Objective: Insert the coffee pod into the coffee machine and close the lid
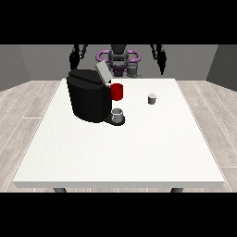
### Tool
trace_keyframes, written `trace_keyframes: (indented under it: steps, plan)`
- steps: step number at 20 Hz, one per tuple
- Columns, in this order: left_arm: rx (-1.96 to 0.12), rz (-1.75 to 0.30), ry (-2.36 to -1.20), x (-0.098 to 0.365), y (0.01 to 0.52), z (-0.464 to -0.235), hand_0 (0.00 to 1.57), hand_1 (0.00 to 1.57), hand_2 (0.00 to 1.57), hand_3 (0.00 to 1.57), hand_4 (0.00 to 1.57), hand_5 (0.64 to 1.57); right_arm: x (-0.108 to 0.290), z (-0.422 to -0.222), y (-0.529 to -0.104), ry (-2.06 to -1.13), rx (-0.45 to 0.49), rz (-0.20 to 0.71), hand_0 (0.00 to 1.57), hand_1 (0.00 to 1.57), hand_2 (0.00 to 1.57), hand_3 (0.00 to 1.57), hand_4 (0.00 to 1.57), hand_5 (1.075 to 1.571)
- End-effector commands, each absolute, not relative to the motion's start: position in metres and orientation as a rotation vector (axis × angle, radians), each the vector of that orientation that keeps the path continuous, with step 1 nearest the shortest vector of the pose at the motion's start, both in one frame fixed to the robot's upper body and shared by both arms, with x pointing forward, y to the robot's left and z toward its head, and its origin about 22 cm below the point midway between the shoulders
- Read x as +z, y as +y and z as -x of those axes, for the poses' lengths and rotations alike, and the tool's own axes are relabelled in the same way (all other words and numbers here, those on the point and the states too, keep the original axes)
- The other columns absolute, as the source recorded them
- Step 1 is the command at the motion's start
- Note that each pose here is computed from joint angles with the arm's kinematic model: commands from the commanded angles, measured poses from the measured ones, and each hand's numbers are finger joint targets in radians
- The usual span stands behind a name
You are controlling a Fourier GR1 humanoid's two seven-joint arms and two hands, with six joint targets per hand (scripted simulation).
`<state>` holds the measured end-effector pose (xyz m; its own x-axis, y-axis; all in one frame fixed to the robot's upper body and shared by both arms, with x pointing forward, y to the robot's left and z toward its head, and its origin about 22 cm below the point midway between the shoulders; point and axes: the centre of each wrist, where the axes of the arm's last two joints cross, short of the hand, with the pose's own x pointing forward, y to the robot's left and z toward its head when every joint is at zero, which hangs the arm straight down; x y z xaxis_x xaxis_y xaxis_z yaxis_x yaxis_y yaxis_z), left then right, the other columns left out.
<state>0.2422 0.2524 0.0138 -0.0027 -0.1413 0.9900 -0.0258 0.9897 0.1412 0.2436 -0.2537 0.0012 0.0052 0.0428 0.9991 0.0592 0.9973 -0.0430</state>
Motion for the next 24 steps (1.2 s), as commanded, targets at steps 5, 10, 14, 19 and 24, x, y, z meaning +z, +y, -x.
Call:
trace_keyframes:
  steps: [5,10,14,19,24]
  plan:
    - [-0.045,-0.007,-1.647,-0.014,0.248,-0.229,0.00,0.00,0.00,0.00,0.27,1.571,-0.008,-0.227,-0.243,-1.478,0.067,0.055,0.00,0.00,0.00,0.00,0.13,1.571]
    - [-0.159,0.022,-1.711,-0.016,0.258,-0.216,0.00,0.00,0.00,0.00,0.24,1.571,-0.017,-0.237,-0.254,-1.615,-0.173,0.223,0.00,0.00,0.00,0.00,0.09,1.571]
    - [-0.245,-0.090,-1.665,0.006,0.278,-0.237,0.00,0.00,0.00,0.00,0.21,1.571,0.009,-0.243,-0.261,-1.596,-0.133,0.165,0.00,0.00,0.00,0.00,0.27,1.571]
    - [-0.331,-0.180,-1.630,0.013,0.302,-0.260,0.00,0.00,0.00,0.00,0.00,1.571,0.001,-0.249,-0.235,-1.645,-0.115,0.157,0.00,0.00,0.00,0.00,0.17,1.571]
    - [-0.256,-0.193,-1.558,0.028,0.341,-0.294,0.00,0.00,0.00,0.00,0.00,1.571,0.019,-0.253,-0.233,-1.705,-0.076,0.088,0.00,0.00,0.00,0.00,0.19,1.571]
